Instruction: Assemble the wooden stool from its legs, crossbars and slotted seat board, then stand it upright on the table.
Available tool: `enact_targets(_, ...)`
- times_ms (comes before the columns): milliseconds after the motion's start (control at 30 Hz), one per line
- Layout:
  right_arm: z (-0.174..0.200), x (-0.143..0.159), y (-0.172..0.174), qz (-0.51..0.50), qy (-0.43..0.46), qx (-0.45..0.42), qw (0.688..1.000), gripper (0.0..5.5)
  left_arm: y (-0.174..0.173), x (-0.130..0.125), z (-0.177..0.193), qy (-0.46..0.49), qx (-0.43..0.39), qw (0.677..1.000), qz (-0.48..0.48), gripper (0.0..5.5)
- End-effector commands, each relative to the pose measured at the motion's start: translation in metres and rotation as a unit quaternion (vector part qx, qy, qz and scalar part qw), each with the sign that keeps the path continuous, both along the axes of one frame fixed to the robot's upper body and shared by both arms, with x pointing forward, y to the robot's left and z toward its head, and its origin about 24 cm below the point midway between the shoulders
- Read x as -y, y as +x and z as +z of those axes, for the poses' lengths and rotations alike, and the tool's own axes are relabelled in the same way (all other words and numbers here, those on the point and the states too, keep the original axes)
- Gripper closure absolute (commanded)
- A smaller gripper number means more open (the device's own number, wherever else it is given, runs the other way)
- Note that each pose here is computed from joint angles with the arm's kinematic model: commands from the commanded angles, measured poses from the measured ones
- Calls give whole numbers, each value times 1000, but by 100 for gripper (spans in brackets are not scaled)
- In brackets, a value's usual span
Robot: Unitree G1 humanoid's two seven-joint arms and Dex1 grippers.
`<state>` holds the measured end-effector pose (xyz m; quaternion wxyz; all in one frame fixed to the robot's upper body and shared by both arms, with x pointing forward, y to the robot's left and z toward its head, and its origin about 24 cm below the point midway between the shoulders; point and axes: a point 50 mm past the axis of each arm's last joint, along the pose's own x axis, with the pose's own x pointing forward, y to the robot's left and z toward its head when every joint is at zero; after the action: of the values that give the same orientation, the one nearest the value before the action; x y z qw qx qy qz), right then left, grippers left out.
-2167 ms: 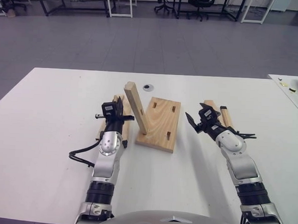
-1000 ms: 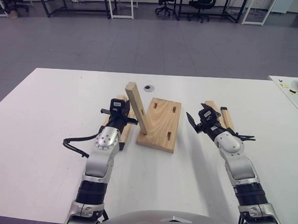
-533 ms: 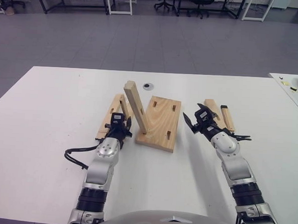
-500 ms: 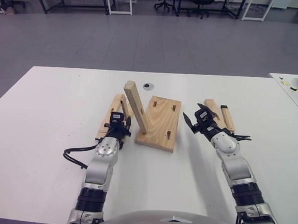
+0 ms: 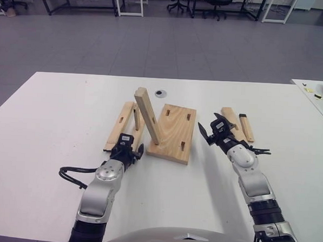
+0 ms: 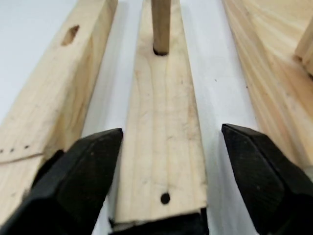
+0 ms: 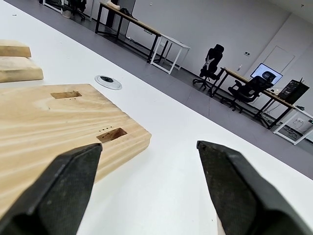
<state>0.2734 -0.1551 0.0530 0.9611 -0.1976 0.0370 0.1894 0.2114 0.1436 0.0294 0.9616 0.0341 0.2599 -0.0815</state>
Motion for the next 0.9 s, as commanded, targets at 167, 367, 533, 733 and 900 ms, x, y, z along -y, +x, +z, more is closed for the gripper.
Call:
enact_targets(167, 2, -3, 0, -7, 5, 7, 1000, 188, -5, -11, -11, 14, -27, 1000, -1, 293)
enact_targets(367, 1, -2, -1, -11, 3, 7, 1000, 188, 3, -14, 0, 9, 19, 1000, -3, 344)
enact_targets(533, 3, 6, 3, -19, 3, 7, 1000, 188, 29, -37, 49, -19, 123, 992, 20, 344)
enact_targets(733, 43, 35, 28, -39, 96, 26, 994, 188, 50, -57, 127, -59, 259, 964, -25, 344)
enact_targets(900, 123, 34, 52, 53, 220, 62, 972, 188, 59, -60, 184, -67, 307, 941, -129, 344)
